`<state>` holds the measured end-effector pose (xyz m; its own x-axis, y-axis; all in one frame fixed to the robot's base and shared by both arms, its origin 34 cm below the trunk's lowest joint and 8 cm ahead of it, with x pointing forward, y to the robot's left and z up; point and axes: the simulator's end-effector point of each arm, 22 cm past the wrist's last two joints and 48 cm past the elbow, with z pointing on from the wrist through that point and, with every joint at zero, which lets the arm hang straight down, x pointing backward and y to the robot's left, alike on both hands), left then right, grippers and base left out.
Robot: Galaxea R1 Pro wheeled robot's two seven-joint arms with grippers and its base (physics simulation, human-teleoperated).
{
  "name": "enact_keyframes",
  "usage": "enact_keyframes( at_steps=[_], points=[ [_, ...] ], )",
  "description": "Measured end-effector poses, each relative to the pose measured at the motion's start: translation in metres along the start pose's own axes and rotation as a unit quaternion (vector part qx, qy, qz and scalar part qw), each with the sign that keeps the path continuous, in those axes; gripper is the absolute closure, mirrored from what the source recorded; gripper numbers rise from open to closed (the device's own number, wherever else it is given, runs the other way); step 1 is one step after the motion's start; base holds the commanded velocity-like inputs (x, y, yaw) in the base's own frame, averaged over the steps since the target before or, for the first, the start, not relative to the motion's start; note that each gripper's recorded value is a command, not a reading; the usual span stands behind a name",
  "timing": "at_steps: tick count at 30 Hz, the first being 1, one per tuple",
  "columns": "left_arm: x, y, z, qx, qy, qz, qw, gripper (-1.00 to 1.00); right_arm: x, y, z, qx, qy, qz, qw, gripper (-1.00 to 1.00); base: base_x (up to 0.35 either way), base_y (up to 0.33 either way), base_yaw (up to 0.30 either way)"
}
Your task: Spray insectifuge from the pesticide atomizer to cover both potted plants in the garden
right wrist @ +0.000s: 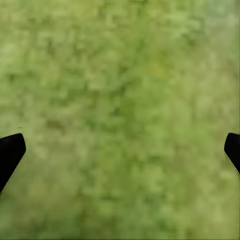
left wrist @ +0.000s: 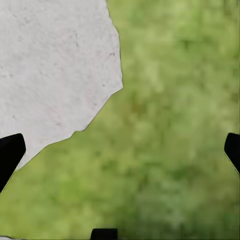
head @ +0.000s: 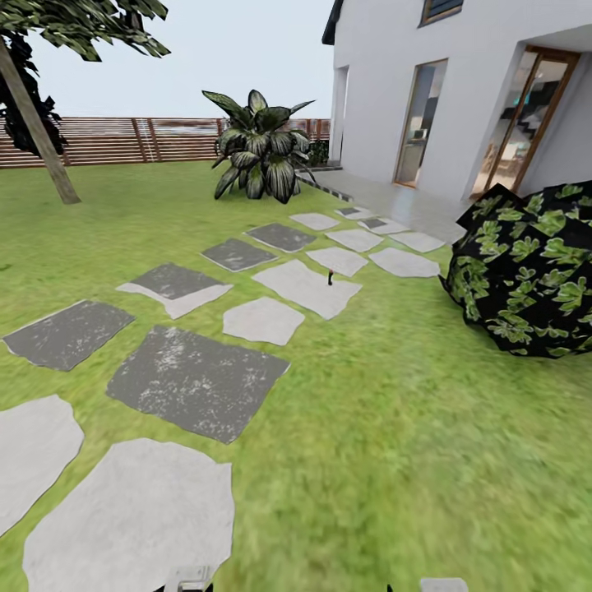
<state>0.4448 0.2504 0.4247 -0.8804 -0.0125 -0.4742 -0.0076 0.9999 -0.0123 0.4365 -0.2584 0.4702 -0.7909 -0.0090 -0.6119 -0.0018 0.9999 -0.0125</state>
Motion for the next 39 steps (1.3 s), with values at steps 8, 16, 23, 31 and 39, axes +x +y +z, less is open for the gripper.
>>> enact_keyframes(
  at_steps=[8, 16, 23, 31, 39],
  points=[
    [0.000, 0.000, 0.000, 0.000, 0.000, 0.000, 1.0000, -1.00, -0.032, 0.001, 0.000, -0.001, -0.033, -0.001, 0.9994, -1.00, 0.348, 0.000, 0.000],
    [0.000, 0.001, 0.000, -0.001, 0.001, -0.001, 1.0000, -1.00, -0.036, 0.001, 0.000, -0.001, -0.038, 0.000, 0.9993, -1.00, 0.348, 0.000, 0.000],
    [0.000, 0.000, 0.000, -0.001, 0.001, -0.001, 1.0000, -1.00, -0.036, 0.000, 0.000, 0.000, -0.037, 0.001, 0.9993, -1.00, 0.348, 0.000, 0.000],
    [0.000, 0.002, 0.000, -0.001, 0.000, -0.001, 1.0000, -1.00, -0.037, -0.001, 0.000, 0.001, -0.039, 0.001, 0.9992, -1.00, 0.348, 0.000, 0.000],
    [0.000, 0.001, 0.000, -0.001, 0.001, -0.003, 1.0000, -1.00, -0.042, 0.005, 0.000, -0.004, -0.046, 0.000, 0.9989, -1.00, 0.348, 0.000, 0.000]
  ],
)
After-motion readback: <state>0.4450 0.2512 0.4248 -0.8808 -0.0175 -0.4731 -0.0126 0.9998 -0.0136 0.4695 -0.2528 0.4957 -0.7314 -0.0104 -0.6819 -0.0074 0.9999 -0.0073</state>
